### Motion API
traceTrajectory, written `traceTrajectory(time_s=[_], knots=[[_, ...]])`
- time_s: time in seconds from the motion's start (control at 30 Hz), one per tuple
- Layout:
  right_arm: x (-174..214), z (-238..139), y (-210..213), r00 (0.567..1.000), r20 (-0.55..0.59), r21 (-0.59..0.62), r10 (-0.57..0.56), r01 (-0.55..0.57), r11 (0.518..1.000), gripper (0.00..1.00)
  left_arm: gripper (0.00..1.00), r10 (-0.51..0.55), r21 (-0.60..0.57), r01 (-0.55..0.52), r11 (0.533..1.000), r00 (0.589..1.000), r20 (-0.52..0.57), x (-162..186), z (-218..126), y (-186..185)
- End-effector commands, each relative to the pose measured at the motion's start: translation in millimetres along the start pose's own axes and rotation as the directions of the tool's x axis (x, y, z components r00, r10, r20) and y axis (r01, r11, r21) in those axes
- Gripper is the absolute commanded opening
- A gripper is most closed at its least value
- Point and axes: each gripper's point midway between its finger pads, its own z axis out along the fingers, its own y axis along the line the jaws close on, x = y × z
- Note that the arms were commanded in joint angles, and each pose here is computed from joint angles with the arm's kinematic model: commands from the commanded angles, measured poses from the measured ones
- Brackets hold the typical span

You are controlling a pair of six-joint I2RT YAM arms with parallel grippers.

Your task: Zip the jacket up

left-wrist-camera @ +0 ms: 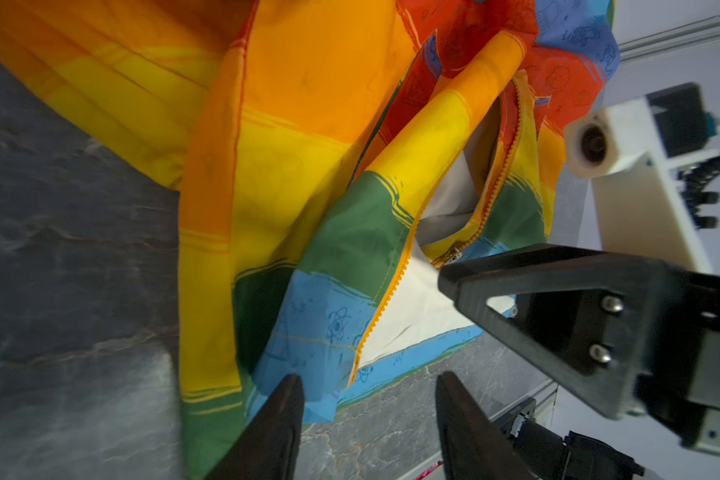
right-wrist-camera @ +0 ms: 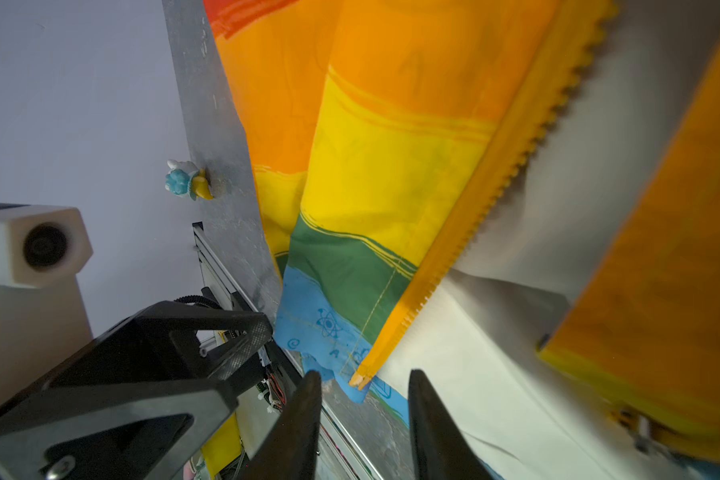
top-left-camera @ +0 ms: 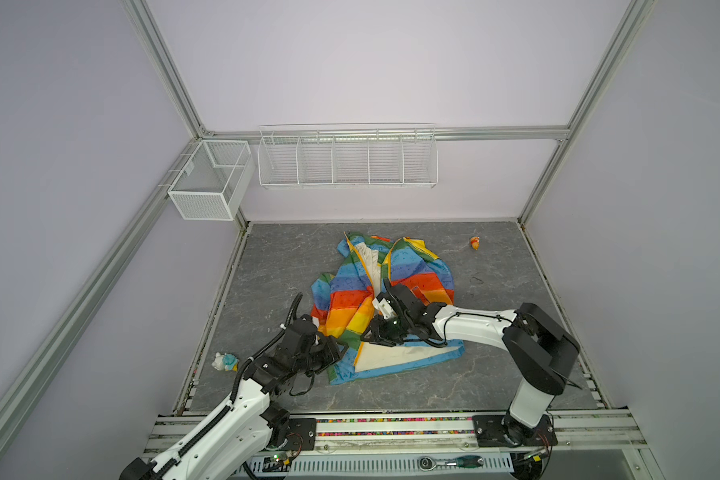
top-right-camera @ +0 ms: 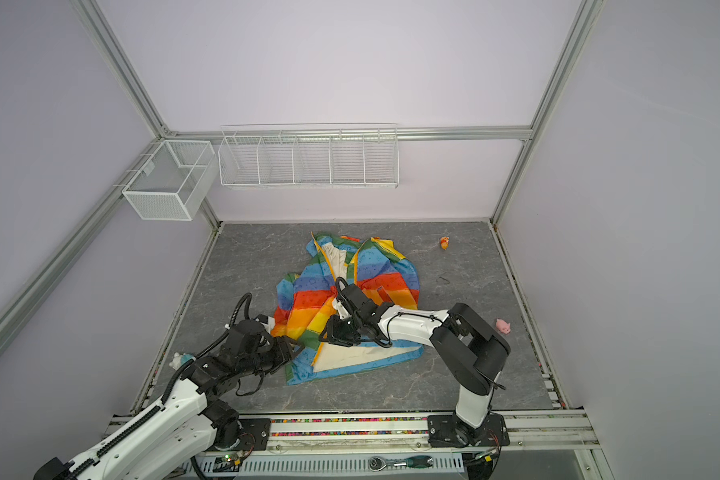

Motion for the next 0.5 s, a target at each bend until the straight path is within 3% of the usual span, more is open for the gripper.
traceTrajectory(time_s=[0.0,0.47], knots=[[4,9,2,0.999,-0.002,-0.028,0.040,-0.040,0.999,0.37,0.51,-0.036,0.061,0.034,0.998,0.999,0.026,-6,-1,-12],[23,31,-4,0.997,-0.031,-0.017,0.066,-0.067,0.998,0.39,0.50,-0.016,0.078,0.012,0.997,0.998,0.053,-10,-9,-18]])
